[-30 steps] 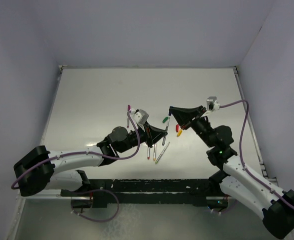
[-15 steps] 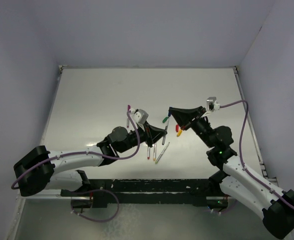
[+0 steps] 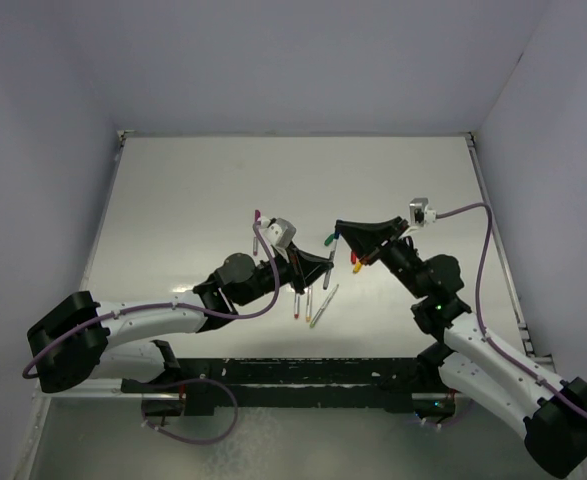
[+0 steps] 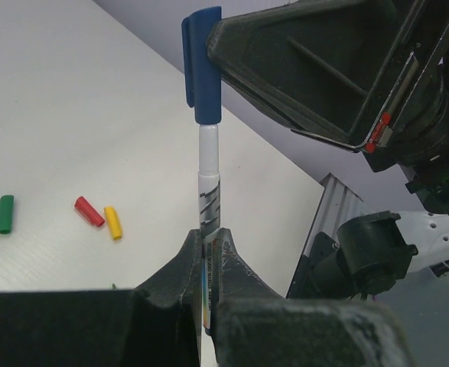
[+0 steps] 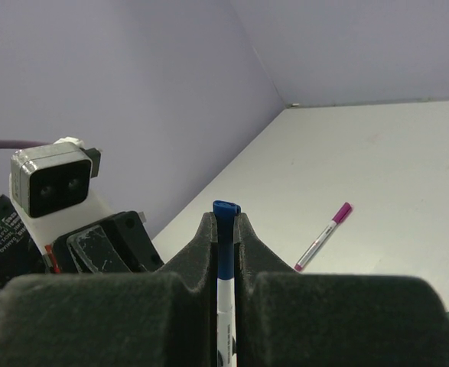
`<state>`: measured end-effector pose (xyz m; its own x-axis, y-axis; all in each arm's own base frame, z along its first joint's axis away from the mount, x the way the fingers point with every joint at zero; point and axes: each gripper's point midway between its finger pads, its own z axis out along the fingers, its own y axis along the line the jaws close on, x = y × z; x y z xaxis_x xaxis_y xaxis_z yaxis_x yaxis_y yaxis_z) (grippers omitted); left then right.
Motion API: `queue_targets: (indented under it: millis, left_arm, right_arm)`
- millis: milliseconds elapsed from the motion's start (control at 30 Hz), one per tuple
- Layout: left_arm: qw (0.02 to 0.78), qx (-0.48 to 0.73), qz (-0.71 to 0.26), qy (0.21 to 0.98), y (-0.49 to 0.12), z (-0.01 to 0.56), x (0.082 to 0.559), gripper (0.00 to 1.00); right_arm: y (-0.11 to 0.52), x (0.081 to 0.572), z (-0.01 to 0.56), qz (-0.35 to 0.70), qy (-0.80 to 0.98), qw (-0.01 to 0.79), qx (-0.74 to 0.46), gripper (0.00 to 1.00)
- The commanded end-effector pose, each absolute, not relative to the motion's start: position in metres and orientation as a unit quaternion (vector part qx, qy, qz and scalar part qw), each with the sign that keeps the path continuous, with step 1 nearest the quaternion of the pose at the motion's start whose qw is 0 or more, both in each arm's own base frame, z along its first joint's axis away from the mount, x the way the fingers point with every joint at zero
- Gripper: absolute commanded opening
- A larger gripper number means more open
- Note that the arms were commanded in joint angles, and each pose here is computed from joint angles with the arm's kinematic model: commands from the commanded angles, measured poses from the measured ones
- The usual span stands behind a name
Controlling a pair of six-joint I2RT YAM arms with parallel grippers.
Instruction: Insert the pens into the pen caps
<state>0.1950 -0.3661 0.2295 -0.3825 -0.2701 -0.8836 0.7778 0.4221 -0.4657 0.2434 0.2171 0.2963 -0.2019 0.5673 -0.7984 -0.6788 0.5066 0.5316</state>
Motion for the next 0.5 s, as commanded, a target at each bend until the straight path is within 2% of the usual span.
queue_targets:
  millis: [0,467]
  left_arm:
    - [0.546,0.179,-0.525,0.628,-0.369,0.263,0.195,0.0]
    - [0.575,0.14,-0.558,0.582,-0.363,0.307,0.198,0.0]
  right_arm:
    - [0.22,0.234,0.312,0.516,0.57,0.637,-0.062,0.0]
    - [0.243,0.22,0.273,0.532,0.611,0.573,-0.122,0.0]
